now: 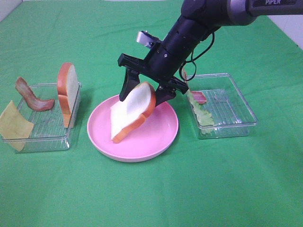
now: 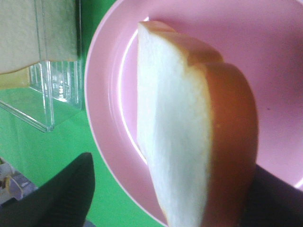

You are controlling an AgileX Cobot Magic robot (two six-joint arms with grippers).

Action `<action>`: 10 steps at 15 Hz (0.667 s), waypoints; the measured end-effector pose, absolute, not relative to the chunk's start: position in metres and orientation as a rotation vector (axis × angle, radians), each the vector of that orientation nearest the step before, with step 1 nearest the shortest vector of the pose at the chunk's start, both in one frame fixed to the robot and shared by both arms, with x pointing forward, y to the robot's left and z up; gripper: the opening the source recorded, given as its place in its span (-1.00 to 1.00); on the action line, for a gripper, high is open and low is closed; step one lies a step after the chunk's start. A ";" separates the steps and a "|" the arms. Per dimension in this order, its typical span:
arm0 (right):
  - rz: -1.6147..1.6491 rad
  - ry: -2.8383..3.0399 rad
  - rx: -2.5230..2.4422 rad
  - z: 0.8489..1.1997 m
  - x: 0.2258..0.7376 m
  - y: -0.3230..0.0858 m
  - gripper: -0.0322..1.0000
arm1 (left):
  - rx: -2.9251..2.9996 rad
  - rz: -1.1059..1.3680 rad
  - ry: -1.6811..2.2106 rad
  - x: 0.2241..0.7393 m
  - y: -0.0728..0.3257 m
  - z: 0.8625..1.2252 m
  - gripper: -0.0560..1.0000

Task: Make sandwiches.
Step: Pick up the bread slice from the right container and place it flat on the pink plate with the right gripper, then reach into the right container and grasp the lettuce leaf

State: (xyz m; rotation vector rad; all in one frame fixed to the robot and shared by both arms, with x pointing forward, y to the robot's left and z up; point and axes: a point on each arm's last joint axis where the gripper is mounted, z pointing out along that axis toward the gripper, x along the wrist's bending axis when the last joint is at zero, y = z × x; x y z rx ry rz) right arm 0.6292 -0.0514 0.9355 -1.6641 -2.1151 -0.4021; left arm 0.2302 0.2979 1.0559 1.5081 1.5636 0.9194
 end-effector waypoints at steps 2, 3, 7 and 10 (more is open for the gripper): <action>-0.322 -2.167 -1.671 0.945 0.631 -0.056 0.44 | 1.508 0.919 1.564 0.230 0.298 1.056 0.98; -0.285 -2.186 -1.673 0.950 0.631 -0.058 0.44 | 1.508 0.919 1.564 0.230 0.298 1.056 0.98; -0.370 -2.263 -1.665 0.980 0.642 -0.055 0.44 | 1.508 0.919 1.564 0.230 0.298 1.056 0.98; -0.387 -2.279 -1.700 0.995 0.642 -0.058 0.46 | 1.508 0.919 1.564 0.230 0.298 1.056 0.98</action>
